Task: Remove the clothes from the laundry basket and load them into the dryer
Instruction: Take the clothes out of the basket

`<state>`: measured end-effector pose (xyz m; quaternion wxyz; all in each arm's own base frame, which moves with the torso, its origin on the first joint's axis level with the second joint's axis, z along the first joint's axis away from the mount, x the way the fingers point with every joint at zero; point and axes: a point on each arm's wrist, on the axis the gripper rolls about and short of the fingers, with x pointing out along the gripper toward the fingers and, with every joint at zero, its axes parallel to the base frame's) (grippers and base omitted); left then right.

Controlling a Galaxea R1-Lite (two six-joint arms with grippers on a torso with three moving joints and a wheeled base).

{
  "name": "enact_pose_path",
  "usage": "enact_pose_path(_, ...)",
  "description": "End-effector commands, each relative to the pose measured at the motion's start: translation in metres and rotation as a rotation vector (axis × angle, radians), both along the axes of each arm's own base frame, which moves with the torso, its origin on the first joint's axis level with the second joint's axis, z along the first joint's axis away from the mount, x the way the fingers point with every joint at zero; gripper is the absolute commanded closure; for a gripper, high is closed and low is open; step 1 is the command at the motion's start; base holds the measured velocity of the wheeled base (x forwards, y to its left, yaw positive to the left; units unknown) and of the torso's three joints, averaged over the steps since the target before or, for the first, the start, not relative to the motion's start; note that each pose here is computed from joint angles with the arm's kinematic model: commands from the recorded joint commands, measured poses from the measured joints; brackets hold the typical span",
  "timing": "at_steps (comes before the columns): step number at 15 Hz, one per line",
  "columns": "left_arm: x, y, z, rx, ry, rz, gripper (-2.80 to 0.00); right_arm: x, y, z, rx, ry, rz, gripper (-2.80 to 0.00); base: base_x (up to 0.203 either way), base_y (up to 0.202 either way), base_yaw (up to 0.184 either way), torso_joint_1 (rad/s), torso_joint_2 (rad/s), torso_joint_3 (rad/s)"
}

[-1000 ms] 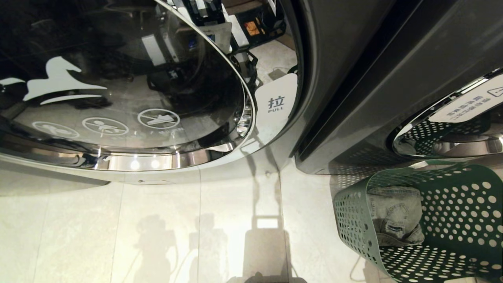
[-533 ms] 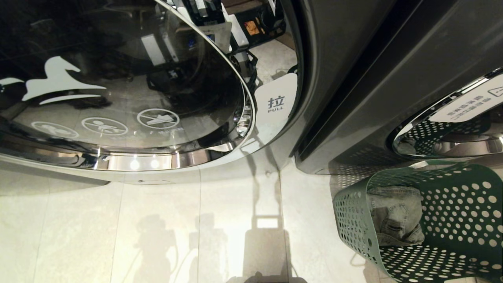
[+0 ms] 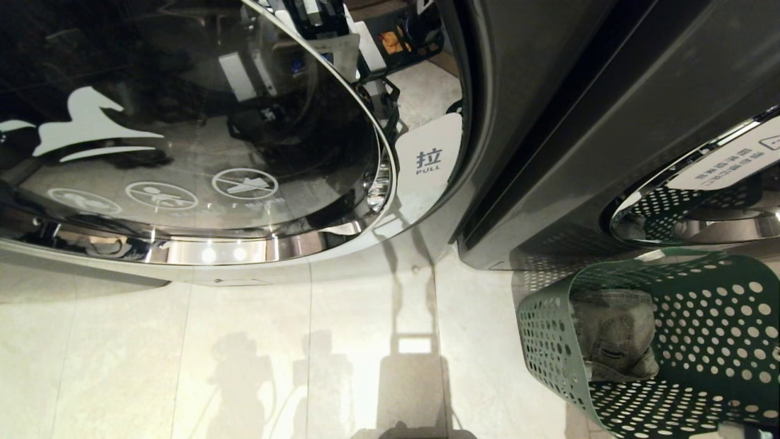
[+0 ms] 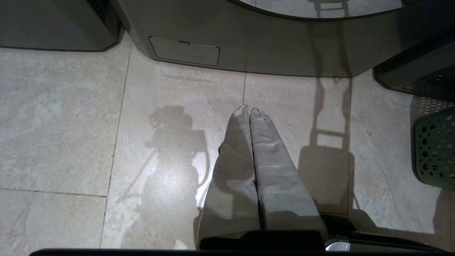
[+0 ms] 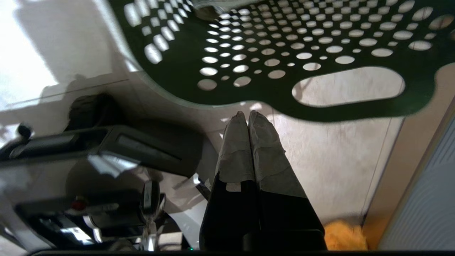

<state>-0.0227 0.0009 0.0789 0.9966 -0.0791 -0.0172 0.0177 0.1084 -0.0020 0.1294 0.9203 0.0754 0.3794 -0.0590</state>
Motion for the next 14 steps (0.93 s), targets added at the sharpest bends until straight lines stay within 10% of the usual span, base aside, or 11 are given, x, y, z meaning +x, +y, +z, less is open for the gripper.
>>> enact_pose_path(1,0.002,0.0,-0.008,-0.002,0.03,0.0,0.0,0.047,-0.002,-0.034,0.004,0.206,-0.046,0.0,0.0,0.0,0.0,0.0,0.0,0.0)
enact_pose_path(6,0.002,0.0,-0.008,-0.002,0.03,0.001,0.0,0.115,-0.024,-0.084,-0.032,0.209,-0.277,0.0,0.0,0.0,0.0,0.0,0.0,0.0)
enact_pose_path(7,0.002,0.0,-0.008,-0.002,0.03,0.0,0.0,0.125,-0.032,-0.098,-0.032,0.221,-0.323,-2.8,0.0,0.0,0.0,0.0,0.0,0.0)
enact_pose_path(14,0.002,0.0,-0.008,-0.002,0.03,0.0,0.0,0.209,-0.091,-0.147,0.066,0.126,-0.348,-2.8,0.0,0.0,0.0,0.0,0.0,0.0)
